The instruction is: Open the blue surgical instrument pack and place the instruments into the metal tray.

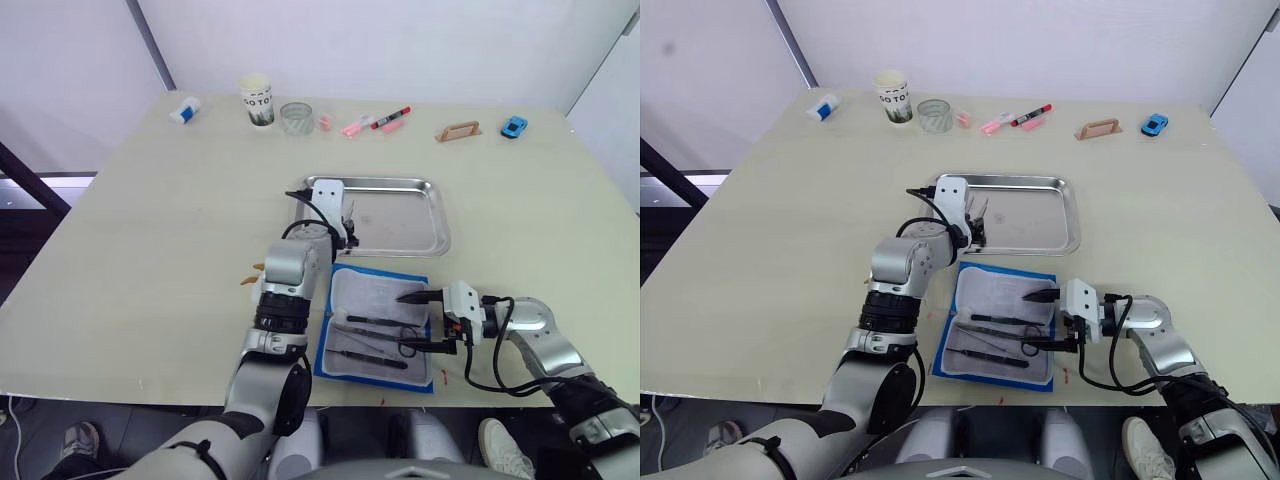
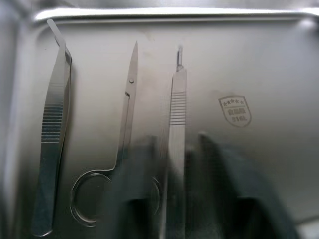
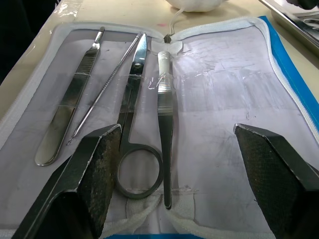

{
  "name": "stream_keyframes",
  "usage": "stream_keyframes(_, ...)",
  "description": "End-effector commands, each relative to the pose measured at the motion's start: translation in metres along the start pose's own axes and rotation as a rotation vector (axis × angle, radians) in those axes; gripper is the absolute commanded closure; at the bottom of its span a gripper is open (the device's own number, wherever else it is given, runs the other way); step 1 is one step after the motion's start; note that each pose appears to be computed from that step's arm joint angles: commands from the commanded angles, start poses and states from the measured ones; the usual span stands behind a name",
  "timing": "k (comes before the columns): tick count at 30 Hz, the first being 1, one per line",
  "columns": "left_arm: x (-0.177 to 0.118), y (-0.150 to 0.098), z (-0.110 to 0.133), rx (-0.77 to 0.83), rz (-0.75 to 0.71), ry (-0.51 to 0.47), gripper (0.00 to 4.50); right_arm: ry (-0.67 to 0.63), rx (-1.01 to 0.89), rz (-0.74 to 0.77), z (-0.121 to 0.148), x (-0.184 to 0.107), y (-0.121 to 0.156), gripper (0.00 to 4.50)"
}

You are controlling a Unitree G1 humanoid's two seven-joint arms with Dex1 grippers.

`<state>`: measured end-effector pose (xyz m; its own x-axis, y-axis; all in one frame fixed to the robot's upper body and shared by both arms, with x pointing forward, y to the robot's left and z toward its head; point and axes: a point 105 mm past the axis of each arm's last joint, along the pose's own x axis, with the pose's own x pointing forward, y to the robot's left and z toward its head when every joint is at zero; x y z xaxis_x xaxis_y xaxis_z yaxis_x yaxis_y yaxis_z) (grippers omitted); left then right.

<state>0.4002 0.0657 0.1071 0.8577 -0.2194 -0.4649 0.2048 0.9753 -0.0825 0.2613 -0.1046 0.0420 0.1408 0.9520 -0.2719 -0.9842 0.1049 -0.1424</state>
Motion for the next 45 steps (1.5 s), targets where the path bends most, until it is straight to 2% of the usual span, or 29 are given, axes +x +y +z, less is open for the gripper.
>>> stream_keyframes(1,-0.009,-0.003,0.012,0.002,-0.025,-0.041,0.99,0.204,0.15,0.013,-0.053,-0.012,0.021,0.75)
stream_keyframes(4,-0.023,-0.009,0.022,0.033,-0.133,-0.084,0.99,0.203,0.151,0.01,-0.053,-0.013,0.021,0.75)
stream_keyframes(7,-0.04,-0.022,0.029,0.062,-0.306,-0.149,0.99,0.204,0.151,0.009,-0.053,-0.013,0.021,0.75)
stream_keyframes(11,-0.072,-0.024,0.038,0.221,-0.52,-0.317,0.99,0.204,0.149,0.008,-0.052,-0.012,0.019,0.75)
stream_keyframes(16,-0.107,-0.019,0.021,0.356,-0.893,-0.313,0.99,0.2,0.145,0.002,-0.052,-0.01,0.016,0.75)
stream_keyframes(20,-0.113,-0.005,0.002,0.461,-1.013,-0.251,0.99,0.196,0.144,-0.003,-0.052,-0.009,0.016,0.75)
stream_keyframes(25,-0.114,0.0,-0.017,0.55,-1.113,-0.206,0.99,0.194,0.146,-0.007,-0.052,-0.008,0.018,0.75)
stream_keyframes(28,-0.115,0.003,-0.032,0.579,-1.156,-0.166,1.84,0.192,0.148,-0.01,-0.052,-0.008,0.019,0.75)
stream_keyframes(29,-0.115,0.003,-0.039,0.596,-1.163,-0.153,2.41,0.19,0.15,-0.013,-0.052,-0.008,0.019,0.75)
stream_keyframes(30,-0.115,0.003,-0.047,0.617,-1.18,-0.138,2.56,0.189,0.15,-0.014,-0.052,-0.007,0.02,0.75)
stream_keyframes(35,-0.112,0.006,-0.069,0.677,-1.215,-0.106,2.56,0.185,0.153,-0.02,-0.051,-0.007,0.021,0.75)
stream_keyframes(45,-0.104,0.011,-0.084,0.73,-1.223,-0.092,2.56,0.181,0.146,-0.012,-0.05,-0.005,0.02,0.75)
